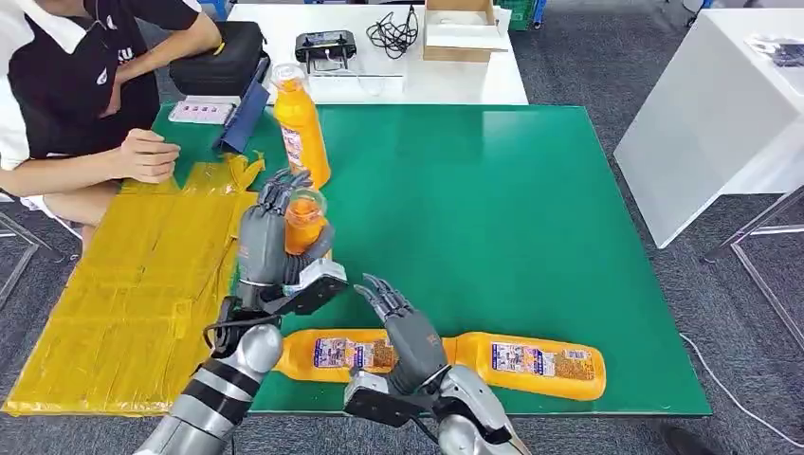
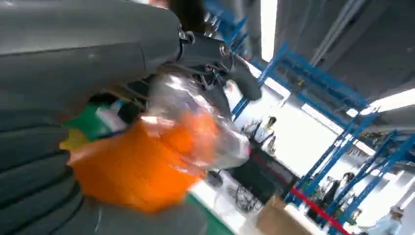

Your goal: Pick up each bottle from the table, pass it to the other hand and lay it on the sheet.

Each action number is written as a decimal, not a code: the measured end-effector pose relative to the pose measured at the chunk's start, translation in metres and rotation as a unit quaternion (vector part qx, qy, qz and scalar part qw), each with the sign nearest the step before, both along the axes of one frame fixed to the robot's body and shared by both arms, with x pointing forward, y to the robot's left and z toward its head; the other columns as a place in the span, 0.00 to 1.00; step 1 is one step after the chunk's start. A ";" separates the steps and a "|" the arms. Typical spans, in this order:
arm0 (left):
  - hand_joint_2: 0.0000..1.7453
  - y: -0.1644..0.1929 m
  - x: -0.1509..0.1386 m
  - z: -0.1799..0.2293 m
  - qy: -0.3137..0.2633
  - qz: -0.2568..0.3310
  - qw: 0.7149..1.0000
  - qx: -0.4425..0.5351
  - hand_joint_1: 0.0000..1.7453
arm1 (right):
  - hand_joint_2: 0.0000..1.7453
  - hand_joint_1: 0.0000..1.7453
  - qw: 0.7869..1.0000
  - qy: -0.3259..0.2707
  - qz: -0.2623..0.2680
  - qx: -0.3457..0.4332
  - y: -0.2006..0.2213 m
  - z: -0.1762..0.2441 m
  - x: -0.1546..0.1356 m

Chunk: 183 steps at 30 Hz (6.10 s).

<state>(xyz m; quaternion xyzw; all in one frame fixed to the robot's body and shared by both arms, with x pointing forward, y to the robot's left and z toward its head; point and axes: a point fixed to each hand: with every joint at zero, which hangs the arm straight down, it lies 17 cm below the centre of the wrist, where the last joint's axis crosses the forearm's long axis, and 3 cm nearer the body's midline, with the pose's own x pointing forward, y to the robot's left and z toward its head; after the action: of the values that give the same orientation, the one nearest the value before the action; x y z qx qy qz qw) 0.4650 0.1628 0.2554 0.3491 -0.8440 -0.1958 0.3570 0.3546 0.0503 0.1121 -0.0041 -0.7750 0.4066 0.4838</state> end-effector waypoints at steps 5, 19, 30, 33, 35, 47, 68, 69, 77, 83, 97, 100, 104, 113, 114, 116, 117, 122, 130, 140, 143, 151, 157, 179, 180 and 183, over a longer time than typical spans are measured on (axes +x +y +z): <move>1.00 -0.007 0.002 0.000 0.002 -0.002 1.000 0.011 1.00 | 1.00 0.00 1.000 -0.001 -0.001 0.003 0.000 0.003 -0.001; 1.00 -0.011 0.010 -0.001 0.027 -0.026 0.999 -0.007 1.00 | 1.00 0.00 1.000 -0.008 -0.001 -0.003 -0.001 0.004 -0.003; 1.00 -0.020 0.008 0.001 -0.002 0.008 0.998 0.070 1.00 | 1.00 0.00 1.000 -0.009 0.000 -0.005 0.000 0.003 -0.004; 1.00 -0.031 0.008 -0.004 -0.022 0.041 0.987 0.154 1.00 | 1.00 0.00 1.000 -0.011 0.001 -0.003 0.000 0.005 -0.004; 1.00 -0.039 0.009 -0.015 -0.028 0.060 0.974 0.218 1.00 | 1.00 0.00 1.000 -0.012 0.002 -0.002 0.001 0.006 -0.004; 1.00 -0.038 0.049 -0.080 0.034 0.108 0.925 0.364 1.00 | 1.00 0.00 1.000 -0.010 0.010 -0.002 0.003 0.009 -0.005; 1.00 0.022 0.081 -0.182 0.169 0.128 0.819 0.533 0.18 | 1.00 0.00 1.000 -0.008 0.019 0.000 0.006 0.011 -0.006; 1.00 0.027 0.083 -0.186 0.177 0.131 0.813 0.539 0.00 | 1.00 0.00 1.000 -0.009 0.022 0.000 0.006 0.011 -0.007; 1.00 0.067 0.108 -0.156 0.175 0.193 0.805 0.532 0.00 | 1.00 0.00 1.000 -0.010 0.029 0.004 0.011 0.014 -0.009; 1.00 0.079 0.117 -0.138 0.175 0.191 0.835 0.485 0.00 | 1.00 0.00 1.000 -0.008 0.028 0.006 0.011 0.014 -0.009; 1.00 0.069 0.114 -0.099 0.167 0.115 0.947 0.250 0.00 | 1.00 0.00 1.000 -0.004 0.018 0.007 0.007 0.009 -0.009; 1.00 0.071 0.114 -0.097 0.167 0.118 0.949 0.241 0.00 | 1.00 0.00 1.000 -0.003 0.017 0.007 0.007 0.009 -0.010; 1.00 0.072 0.114 -0.095 0.167 0.119 0.950 0.234 0.00 | 1.00 0.00 1.000 -0.003 0.017 0.007 0.007 0.008 -0.010; 1.00 0.052 0.102 -0.092 0.209 -0.022 0.978 -0.016 0.00 | 1.00 0.00 0.999 -0.020 -0.007 -0.049 0.002 -0.006 -0.005; 1.00 0.050 0.098 -0.086 0.208 -0.044 0.975 -0.066 0.00 | 1.00 0.00 0.997 -0.025 -0.007 -0.066 0.003 -0.010 -0.005; 1.00 0.046 0.092 -0.074 0.200 -0.072 0.968 -0.135 0.00 | 1.00 0.00 0.995 -0.034 -0.003 -0.098 0.006 -0.020 -0.007; 1.00 0.044 0.088 -0.065 0.192 -0.085 0.965 -0.160 0.00 | 1.00 0.00 0.993 -0.038 0.004 -0.114 0.009 -0.025 -0.010; 1.00 0.035 0.069 -0.040 0.160 -0.118 0.959 -0.202 0.00 | 1.00 0.00 0.984 -0.037 0.033 -0.174 0.021 -0.047 -0.018; 1.00 0.022 0.038 -0.016 0.121 -0.150 0.957 -0.218 0.00 | 1.00 0.00 0.952 -0.047 0.020 -0.301 0.009 -0.087 -0.001; 1.00 0.013 0.003 0.016 0.074 -0.179 0.953 -0.234 0.00 | 1.00 0.01 0.909 -0.069 -0.029 -0.411 -0.012 -0.110 0.030; 1.00 0.014 -0.002 0.019 0.069 -0.180 0.953 -0.235 0.00 | 1.00 0.83 0.903 -0.068 -0.038 -0.424 -0.016 -0.113 0.034; 1.00 0.008 -0.009 0.024 0.063 -0.189 0.950 -0.239 0.00 | 1.00 1.00 0.926 -0.036 -0.086 -0.366 -0.033 -0.104 0.052; 1.00 0.000 -0.014 0.025 0.063 -0.199 0.949 -0.238 0.00 | 1.00 1.00 0.943 -0.021 -0.130 -0.306 -0.051 -0.094 0.065; 1.00 -0.048 -0.026 0.012 0.156 -0.327 0.864 -0.349 0.00 | 1.00 1.00 0.908 -0.188 -0.358 0.110 -0.197 0.081 0.059; 1.00 -0.050 -0.027 0.011 0.162 -0.333 0.858 -0.355 0.00 | 1.00 1.00 0.899 -0.191 -0.374 0.122 -0.209 0.085 0.057; 1.00 -0.052 -0.027 0.009 0.170 -0.341 0.849 -0.366 0.00 | 1.00 1.00 0.878 -0.210 -0.405 0.142 -0.238 0.100 0.050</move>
<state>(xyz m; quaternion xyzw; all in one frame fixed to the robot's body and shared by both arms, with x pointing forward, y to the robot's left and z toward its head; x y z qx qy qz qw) 0.4383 0.1110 0.2645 -0.1557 -0.8464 -0.0388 0.5079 0.4041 -0.1878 0.2121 -0.3343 -0.8384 0.0500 0.4275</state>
